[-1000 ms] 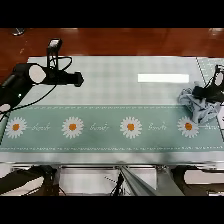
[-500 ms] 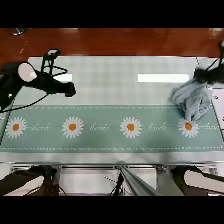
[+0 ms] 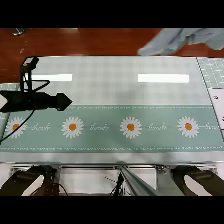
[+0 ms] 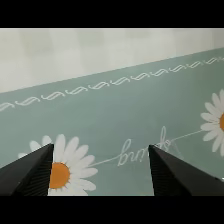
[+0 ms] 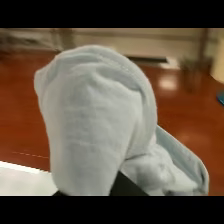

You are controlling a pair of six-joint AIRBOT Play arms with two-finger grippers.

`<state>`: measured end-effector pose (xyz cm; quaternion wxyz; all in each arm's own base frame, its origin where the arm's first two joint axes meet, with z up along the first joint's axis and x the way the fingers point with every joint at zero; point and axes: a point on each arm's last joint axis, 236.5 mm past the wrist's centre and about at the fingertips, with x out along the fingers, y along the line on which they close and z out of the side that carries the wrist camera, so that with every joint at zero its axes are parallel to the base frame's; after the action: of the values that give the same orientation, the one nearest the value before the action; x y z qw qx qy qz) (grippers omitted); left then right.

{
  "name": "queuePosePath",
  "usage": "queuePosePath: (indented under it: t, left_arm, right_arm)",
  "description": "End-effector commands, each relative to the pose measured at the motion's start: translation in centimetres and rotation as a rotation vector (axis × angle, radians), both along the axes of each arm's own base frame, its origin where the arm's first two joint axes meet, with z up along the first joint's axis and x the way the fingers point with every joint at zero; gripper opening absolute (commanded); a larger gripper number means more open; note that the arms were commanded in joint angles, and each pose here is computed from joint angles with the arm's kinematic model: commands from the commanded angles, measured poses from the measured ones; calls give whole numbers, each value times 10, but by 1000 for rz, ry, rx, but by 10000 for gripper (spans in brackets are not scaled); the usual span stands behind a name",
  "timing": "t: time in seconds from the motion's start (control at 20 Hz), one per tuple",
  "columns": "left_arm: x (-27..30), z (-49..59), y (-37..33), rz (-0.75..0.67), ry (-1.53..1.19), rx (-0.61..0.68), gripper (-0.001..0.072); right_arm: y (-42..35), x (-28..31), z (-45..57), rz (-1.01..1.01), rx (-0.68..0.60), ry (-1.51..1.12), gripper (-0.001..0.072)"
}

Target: Fold the shirts.

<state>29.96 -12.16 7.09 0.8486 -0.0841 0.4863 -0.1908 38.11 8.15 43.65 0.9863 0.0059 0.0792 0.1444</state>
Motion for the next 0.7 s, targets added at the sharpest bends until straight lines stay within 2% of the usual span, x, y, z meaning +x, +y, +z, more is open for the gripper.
queuePosePath:
  t: [0.0,0.2,0.45,0.65]
  left_arm:
    - [-13,-8,-7,34,2,-73,701]
    - [-12,-16,-7,50,1,-79,700]
    - [-3,-11,-5,67,-35,-84,701]
    - [-4,-13,-5,65,-30,-82,701]
  right_arm:
    - [67,-53,14,231,-29,-11,28]
    - [129,-68,-68,422,-103,236,28]
    - [200,-70,-199,548,-119,536,28]
    - [271,-85,-302,647,-30,773,28]
